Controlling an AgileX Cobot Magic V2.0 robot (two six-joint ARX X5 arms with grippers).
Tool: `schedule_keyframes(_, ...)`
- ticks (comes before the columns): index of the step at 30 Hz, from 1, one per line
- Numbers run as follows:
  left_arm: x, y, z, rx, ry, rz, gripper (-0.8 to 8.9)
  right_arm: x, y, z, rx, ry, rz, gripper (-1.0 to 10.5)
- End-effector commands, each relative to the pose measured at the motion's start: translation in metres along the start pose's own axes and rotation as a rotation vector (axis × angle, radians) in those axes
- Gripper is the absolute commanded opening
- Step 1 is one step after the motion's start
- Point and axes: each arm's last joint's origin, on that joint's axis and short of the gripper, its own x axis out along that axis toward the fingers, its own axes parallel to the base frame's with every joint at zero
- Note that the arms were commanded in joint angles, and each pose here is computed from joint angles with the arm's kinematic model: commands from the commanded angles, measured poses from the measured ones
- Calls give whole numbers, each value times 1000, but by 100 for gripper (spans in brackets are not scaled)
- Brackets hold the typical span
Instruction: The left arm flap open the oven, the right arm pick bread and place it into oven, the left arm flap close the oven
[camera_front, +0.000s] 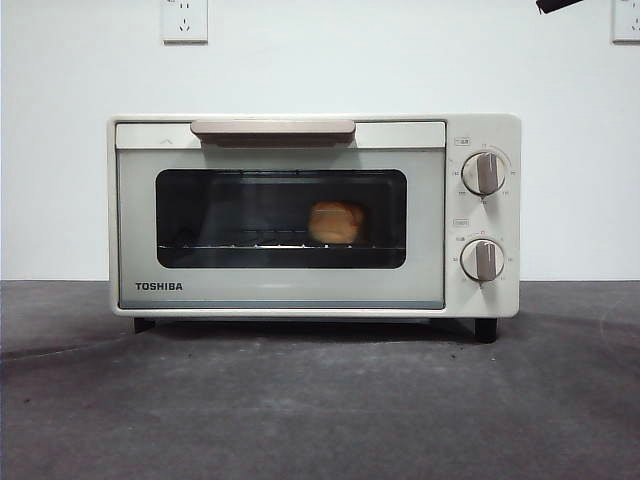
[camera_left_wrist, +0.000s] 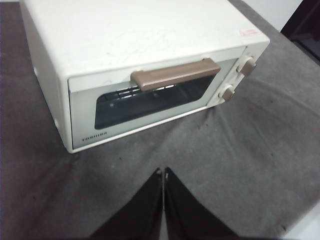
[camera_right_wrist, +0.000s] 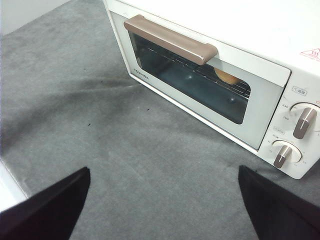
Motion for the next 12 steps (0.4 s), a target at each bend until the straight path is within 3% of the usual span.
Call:
schedule_keyframes(1,-2,-1,3,25,-2,0,12,-1,2,3,6,-15,6,473)
schedule_keyframes(10,-2,-1,3,27,-2,0,12,-1,2,3,10,-14,5,460)
schedule_keyframes(12,-2,-1,3,27,-2,0,12,-1,2,3,10,-14,5,333)
